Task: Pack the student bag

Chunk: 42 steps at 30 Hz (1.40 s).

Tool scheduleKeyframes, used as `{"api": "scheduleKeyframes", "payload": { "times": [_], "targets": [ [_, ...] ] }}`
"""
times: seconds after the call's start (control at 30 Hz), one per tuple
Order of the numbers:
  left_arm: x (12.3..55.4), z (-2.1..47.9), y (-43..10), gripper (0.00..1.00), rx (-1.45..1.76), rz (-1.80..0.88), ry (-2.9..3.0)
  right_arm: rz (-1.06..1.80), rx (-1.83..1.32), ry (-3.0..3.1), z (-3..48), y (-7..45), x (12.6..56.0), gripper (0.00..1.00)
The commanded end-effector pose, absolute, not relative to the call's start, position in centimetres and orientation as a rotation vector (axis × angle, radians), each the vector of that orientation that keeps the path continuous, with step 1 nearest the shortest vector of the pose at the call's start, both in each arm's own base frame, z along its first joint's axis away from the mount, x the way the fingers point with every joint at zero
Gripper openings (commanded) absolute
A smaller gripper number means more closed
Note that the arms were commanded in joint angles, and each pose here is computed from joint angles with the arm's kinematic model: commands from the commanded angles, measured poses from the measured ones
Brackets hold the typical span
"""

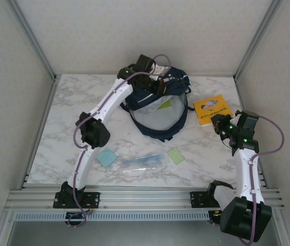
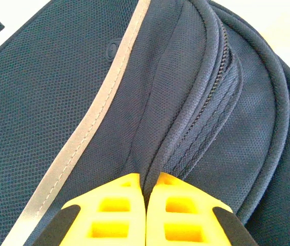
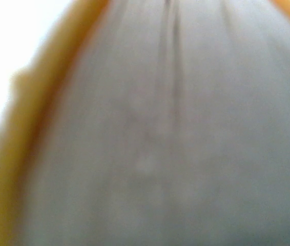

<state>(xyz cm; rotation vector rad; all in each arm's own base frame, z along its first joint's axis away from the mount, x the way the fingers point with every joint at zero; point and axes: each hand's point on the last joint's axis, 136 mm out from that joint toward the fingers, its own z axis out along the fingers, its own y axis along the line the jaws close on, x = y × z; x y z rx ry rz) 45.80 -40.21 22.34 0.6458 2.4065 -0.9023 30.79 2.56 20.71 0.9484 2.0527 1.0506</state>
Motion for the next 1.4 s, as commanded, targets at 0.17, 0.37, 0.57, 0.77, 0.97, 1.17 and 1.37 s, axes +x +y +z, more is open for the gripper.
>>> {"api": "scheduleKeyframes", "payload": {
  "times": [0.17,0.37,0.57,0.77,0.97,1.17,1.37],
  "targets": [
    [46.1,28.2,-42.4,0.00,0.431,-1.219,2.311,1.359,0.648,1.989,24.5,11.3,33.5,0.00],
    [46.1,29.5,-43.5,0.00,0.384,-1.309,2.278,1.422,0.552,2.007,23.5,16.3,36.7,0.00],
    [45.3,30.0,-44.2,0.00,0.383,-1.336,2.278,1.459,0.337,2.004,22.5,21.2,41.8,0.00],
    [45.2,30.2,-44.4,0.00,0.358,-1.353,2.280,1.425,0.312,1.938,18.0,22.8,47.6,0.00],
    [45.1,30.4,-44.6,0.00,0.344,-1.363,2.280,1.505,0.421,1.909,13.8,24.4,52.6,0.00],
    [46.0,29.5,-44.1,0.00,0.297,-1.313,2.294,1.359,0.667,2.082,9.8,22.8,51.7,0.44],
    [47.0,28.1,-43.8,0.00,0.250,-1.258,2.317,1.192,0.836,2.276,7.8,19.9,47.5,0.72]
  ]
}}
